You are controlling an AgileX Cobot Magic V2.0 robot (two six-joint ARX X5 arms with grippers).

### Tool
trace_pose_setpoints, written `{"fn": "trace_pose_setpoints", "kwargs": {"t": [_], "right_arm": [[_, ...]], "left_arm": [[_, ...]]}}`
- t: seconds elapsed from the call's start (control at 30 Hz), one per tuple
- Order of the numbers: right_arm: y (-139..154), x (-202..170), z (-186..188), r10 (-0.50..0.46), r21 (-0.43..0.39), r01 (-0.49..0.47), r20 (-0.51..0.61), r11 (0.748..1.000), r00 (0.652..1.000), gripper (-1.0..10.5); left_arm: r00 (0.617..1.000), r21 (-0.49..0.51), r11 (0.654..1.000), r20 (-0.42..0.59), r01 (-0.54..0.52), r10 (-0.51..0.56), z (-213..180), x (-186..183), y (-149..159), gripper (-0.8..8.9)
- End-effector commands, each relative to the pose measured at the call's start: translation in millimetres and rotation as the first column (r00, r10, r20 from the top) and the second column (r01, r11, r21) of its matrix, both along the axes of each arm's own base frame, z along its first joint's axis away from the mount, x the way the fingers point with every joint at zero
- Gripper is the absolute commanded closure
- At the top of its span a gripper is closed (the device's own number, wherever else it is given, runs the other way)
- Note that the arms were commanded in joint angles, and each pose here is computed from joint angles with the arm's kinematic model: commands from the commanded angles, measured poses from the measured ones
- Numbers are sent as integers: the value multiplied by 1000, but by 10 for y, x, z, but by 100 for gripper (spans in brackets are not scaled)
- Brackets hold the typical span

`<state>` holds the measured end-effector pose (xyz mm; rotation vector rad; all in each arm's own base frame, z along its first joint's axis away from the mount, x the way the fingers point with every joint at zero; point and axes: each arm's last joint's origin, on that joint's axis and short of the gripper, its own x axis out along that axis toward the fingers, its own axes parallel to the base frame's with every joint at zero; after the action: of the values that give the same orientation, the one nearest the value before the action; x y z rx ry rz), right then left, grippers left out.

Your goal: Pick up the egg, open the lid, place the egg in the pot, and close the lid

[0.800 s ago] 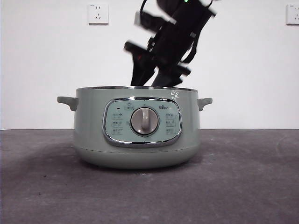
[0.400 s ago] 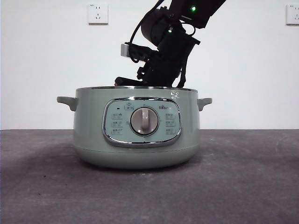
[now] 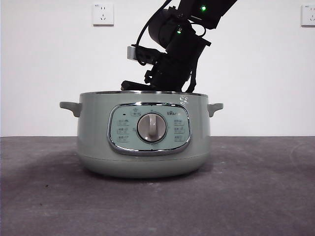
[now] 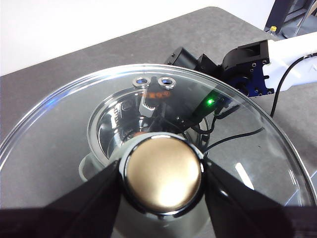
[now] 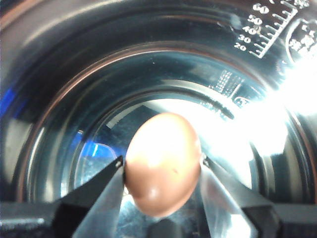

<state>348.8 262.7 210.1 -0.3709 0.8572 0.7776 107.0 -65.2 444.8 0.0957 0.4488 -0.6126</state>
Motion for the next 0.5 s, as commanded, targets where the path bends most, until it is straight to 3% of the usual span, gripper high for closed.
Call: {"fn": "trace_pose_setpoints", "kwargs": {"t": [0.03, 0.27, 0.5], "right_arm": [[26, -1, -54, -4, -7, 4, -10, 1000, 1000, 469], [-59, -48, 283, -35, 42, 32, 57, 999, 998, 469], [-427, -317, 1006, -172, 68, 164, 150, 984, 974, 472]], "left_arm": [[999, -37, 999, 48, 4, -2, 68, -32, 17, 822], [999, -40, 999, 54, 4, -1, 74, -25, 13, 822], [997, -51, 999, 73, 5, -1, 91, 23, -15, 822]]}}
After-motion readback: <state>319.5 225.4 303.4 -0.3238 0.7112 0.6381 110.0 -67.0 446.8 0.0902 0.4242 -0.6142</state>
